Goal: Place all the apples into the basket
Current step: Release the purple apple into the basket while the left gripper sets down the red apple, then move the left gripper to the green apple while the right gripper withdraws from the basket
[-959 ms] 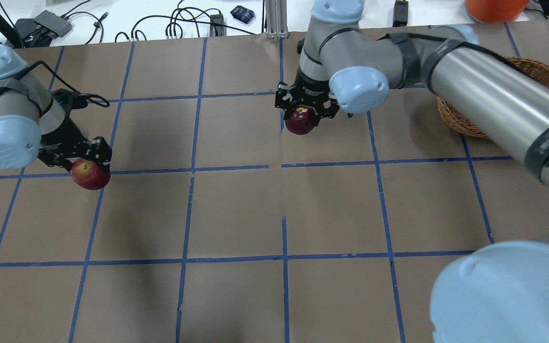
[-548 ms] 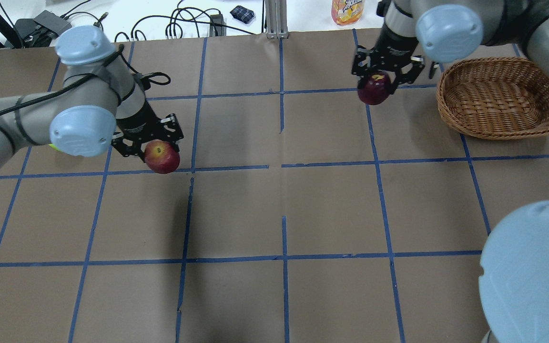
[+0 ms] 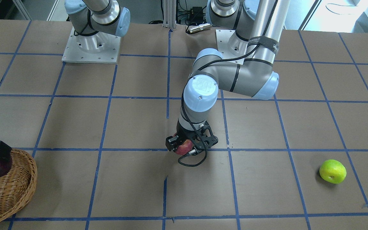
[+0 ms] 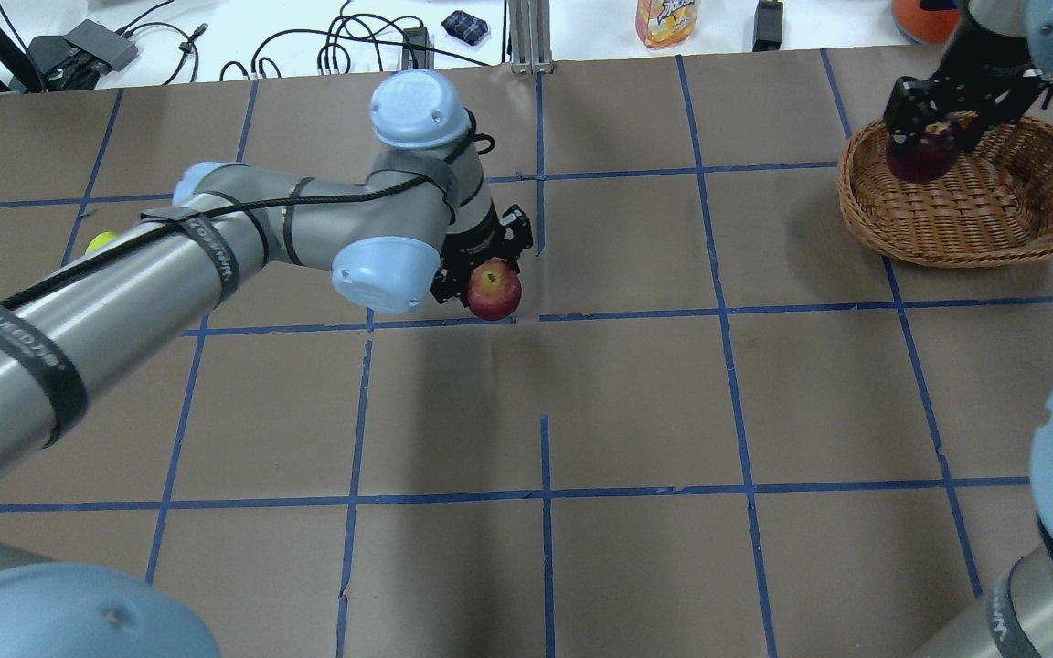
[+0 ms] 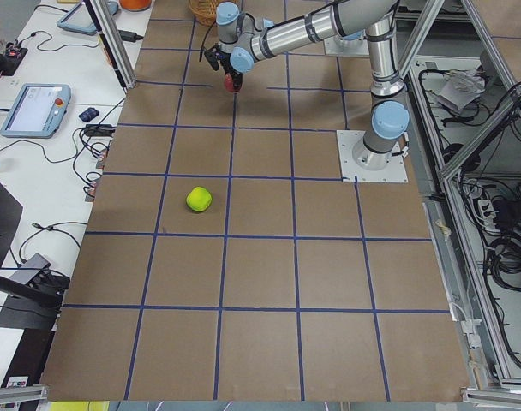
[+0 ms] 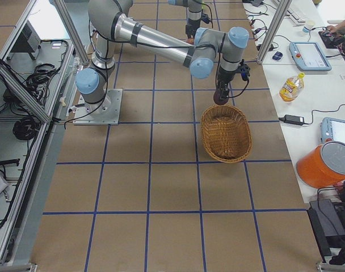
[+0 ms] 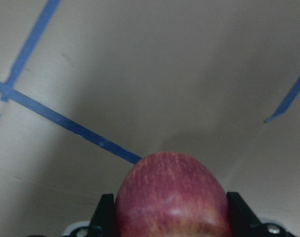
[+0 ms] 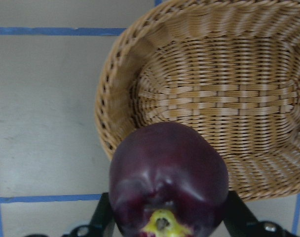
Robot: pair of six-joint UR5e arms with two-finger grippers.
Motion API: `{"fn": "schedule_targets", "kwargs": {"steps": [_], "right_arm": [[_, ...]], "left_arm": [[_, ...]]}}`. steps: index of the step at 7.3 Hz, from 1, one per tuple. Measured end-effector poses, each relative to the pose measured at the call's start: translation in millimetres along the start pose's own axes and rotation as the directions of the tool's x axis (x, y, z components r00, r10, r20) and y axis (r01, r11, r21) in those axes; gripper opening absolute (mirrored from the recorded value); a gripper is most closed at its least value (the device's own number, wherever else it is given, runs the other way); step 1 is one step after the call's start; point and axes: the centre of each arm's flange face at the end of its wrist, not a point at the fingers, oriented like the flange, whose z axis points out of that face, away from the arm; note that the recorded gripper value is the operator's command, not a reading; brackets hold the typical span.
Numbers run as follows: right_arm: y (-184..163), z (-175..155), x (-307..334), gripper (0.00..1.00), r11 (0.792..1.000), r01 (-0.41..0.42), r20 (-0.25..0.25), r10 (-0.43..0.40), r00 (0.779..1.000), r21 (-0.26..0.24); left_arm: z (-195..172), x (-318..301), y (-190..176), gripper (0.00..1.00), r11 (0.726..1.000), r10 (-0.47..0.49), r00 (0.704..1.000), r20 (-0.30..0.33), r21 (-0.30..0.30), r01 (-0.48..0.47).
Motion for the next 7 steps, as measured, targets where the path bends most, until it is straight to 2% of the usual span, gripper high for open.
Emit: {"fn": "schedule_targets", "kwargs": {"steps": [1, 3, 4, 5, 6, 7], "right_arm": [[0, 11, 33, 0.00, 1.000, 0.012, -0.005, -0.012, 1.000, 0.000], [-8, 39, 88, 0.00, 1.000, 0.025, -0.019, -0.025, 1.000, 0.005], [-18, 60, 111, 0.00, 0.999, 0.042, -0.043, -0.041, 0.998, 0.017], [-25, 81, 130, 0.00, 0.999, 0.042, -0.059, -0.040, 0.997, 0.028], [-30, 98, 140, 0.11, 0.999, 0.039, -0.063, -0.038, 0.997, 0.028], [-34, 110, 144, 0.65, 0.999, 0.039, -0.063, -0.037, 0.997, 0.021]], "left_arm": [[17, 15, 20, 1.00, 1.000, 0.014, 1.000, 0.005, -0.005, -0.014], [24, 20, 33, 1.00, 0.997, 0.075, 0.997, 0.019, -0.016, -0.075], [16, 12, 27, 1.00, 0.994, 0.105, 0.994, 0.042, -0.034, -0.103], [-3, -7, 3, 1.00, 0.991, 0.121, 0.990, 0.079, -0.070, -0.115], [-33, -39, -34, 1.00, 0.983, 0.153, 0.982, 0.110, -0.117, -0.140], [-67, -83, -74, 1.00, 0.965, 0.222, 0.966, 0.136, -0.171, -0.198]]}}
